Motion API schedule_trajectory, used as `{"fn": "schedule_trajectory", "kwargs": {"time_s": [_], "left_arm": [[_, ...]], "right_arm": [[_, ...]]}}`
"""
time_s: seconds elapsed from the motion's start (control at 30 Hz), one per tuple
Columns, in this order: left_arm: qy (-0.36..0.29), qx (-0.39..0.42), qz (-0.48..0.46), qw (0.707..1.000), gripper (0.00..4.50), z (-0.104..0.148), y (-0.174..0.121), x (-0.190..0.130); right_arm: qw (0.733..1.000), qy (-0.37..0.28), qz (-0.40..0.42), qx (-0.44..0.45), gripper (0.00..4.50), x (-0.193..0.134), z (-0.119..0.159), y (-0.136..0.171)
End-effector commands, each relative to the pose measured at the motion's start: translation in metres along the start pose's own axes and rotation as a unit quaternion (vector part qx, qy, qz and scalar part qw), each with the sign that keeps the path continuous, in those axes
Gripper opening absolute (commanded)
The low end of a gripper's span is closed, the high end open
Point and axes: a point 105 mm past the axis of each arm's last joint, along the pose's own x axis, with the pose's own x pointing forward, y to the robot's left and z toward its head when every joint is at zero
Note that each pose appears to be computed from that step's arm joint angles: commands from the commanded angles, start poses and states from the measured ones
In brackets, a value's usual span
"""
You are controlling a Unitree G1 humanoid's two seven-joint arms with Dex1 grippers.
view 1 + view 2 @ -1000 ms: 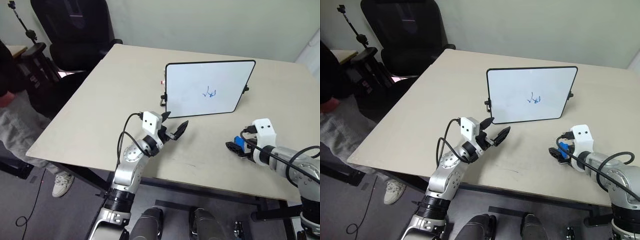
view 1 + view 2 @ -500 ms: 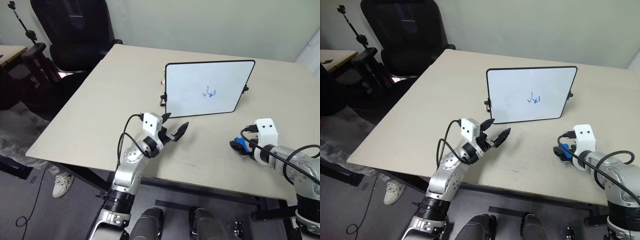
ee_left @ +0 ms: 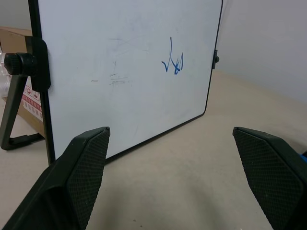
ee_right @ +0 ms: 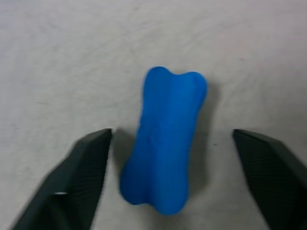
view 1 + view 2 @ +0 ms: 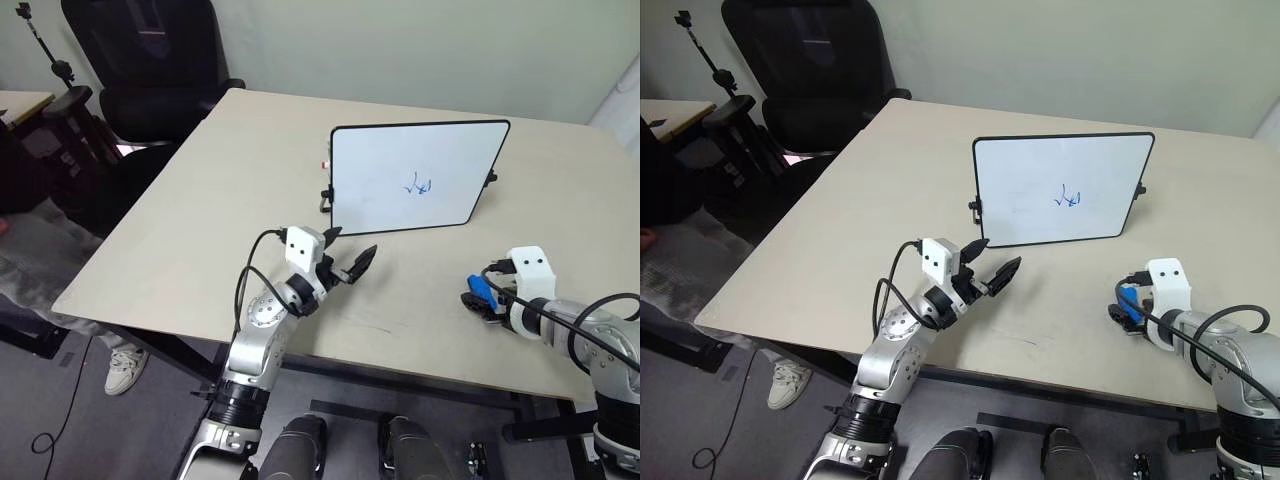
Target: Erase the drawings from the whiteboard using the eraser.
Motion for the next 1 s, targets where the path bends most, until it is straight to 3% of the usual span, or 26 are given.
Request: {"fn": "schedule_trajectory", "kwargs": {"time_s": [0.03,0.17,0.3,0.53,0.63,0.77,1.0], "left_arm": [[-0.029,0.015,-0.013,0.999,4.50,0.016,-0.006,0.001],[-0.028,0.013,-0.016,0.999,4.50,0.016,-0.007,0.002],[-0.027,0.014,-0.018,0.999,4.50,0.016,-0.007,0.002],[-0.027,0.013,-0.021,0.999,4.50,0.017,-0.008,0.003],[-0.028,0.013,-0.020,0.999,4.50,0.017,-0.007,0.003],[-0.029,0.013,-0.019,0.999,4.50,0.018,-0.006,0.003],[-0.029,0.013,-0.016,0.999,4.50,0.019,-0.006,0.002]], "right_arm": [[1.000,-0.003,0.002,-0.004,2.80,-0.003,0.001,-0.001],[1.000,-0.004,0.011,-0.010,1.46,-0.006,0.000,0.003],[0.998,-0.040,0.046,-0.029,1.46,-0.014,0.012,0.015],[0.980,-0.172,0.098,-0.021,1.46,-0.029,0.077,0.041],[0.975,-0.185,0.117,-0.031,1.46,-0.024,0.092,0.052],[0.969,-0.204,0.134,-0.045,0.79,-0.011,0.116,0.069],[0.961,-0.241,0.124,-0.051,0.79,0.015,0.156,0.087]]}}
